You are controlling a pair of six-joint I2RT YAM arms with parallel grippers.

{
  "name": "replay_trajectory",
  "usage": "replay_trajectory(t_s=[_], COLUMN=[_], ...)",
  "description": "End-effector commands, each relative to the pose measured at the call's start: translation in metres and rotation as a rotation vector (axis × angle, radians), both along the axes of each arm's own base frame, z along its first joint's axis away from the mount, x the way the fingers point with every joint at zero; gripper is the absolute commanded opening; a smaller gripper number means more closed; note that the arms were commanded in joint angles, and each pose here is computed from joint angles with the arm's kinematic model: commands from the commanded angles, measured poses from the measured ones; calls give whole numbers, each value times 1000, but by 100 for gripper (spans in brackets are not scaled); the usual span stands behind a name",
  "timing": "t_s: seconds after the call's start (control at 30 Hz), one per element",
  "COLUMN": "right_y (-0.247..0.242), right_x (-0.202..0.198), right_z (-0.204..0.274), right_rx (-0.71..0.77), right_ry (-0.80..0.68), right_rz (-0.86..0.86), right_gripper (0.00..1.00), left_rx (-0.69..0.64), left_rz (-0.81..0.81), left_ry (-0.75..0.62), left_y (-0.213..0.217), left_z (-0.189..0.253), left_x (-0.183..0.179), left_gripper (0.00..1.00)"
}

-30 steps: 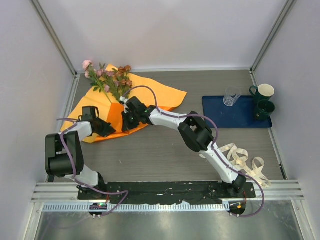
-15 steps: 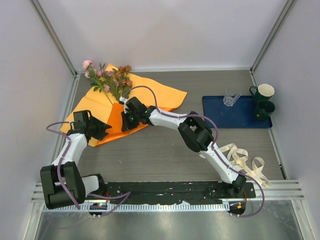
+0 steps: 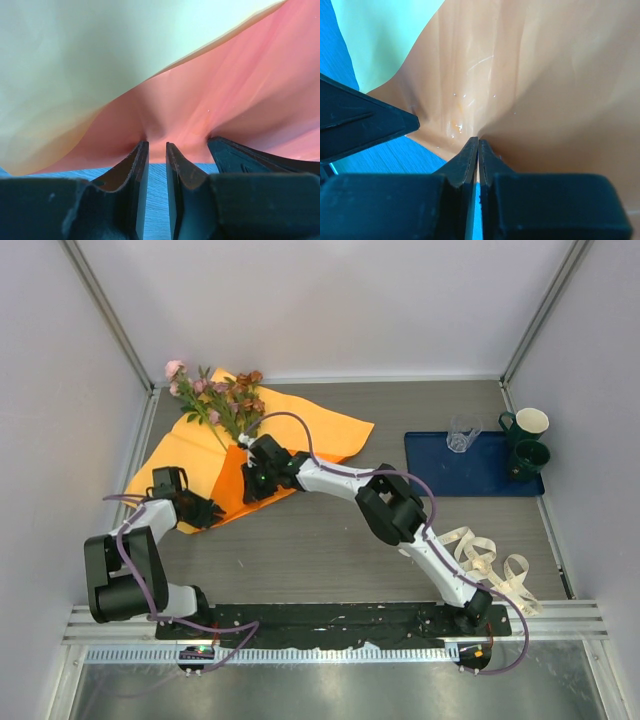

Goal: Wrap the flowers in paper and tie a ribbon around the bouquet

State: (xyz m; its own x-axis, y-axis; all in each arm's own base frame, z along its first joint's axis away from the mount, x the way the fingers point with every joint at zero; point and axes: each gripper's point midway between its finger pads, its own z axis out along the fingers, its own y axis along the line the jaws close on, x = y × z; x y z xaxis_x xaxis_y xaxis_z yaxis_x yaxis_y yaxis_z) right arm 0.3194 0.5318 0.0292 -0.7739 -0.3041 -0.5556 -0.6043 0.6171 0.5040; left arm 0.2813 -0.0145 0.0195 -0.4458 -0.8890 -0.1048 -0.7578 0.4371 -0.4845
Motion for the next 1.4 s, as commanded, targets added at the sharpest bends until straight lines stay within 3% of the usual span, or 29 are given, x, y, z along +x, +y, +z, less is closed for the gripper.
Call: replay_trajectory(t_s=[0.0, 0.2, 0.3, 0.43, 0.5, 0.57, 0.73, 0.97, 1.37], right_y=[13, 8, 0, -8, -8, -7, -4, -5, -5], right_x=[-10, -10, -7, -6, -7, -6, -8, -11, -10], right_z=[23, 7, -3, -13, -15, -15, -11, -15, -17], right_rx=[51, 21, -11, -37, -36, -32, -11, -13, -3], right_ry=[-10, -13, -16, -11, -4, 1, 3, 15, 27], right_rz=[-9, -21, -49, -76, -70, -68, -48, -35, -31], right_gripper=[9, 2, 1, 0, 0, 0, 0, 0, 0], left_rx=[39, 42, 18, 41, 73, 81, 93, 128, 79], left_rz=[11, 14, 16, 104, 180, 259, 452, 524, 627], left_ry=[30, 22, 5, -25, 17, -55, -152, -228, -281], left_y=[7, 8, 5, 10, 17, 23, 36, 52, 55], left_z=[-10, -3, 8, 29, 26, 39, 30, 22, -2], left_x=[-12, -12, -13, -27, -48, -54, -70, -58, -57], left_gripper=[25, 24, 29, 60, 65, 66, 63, 58, 42])
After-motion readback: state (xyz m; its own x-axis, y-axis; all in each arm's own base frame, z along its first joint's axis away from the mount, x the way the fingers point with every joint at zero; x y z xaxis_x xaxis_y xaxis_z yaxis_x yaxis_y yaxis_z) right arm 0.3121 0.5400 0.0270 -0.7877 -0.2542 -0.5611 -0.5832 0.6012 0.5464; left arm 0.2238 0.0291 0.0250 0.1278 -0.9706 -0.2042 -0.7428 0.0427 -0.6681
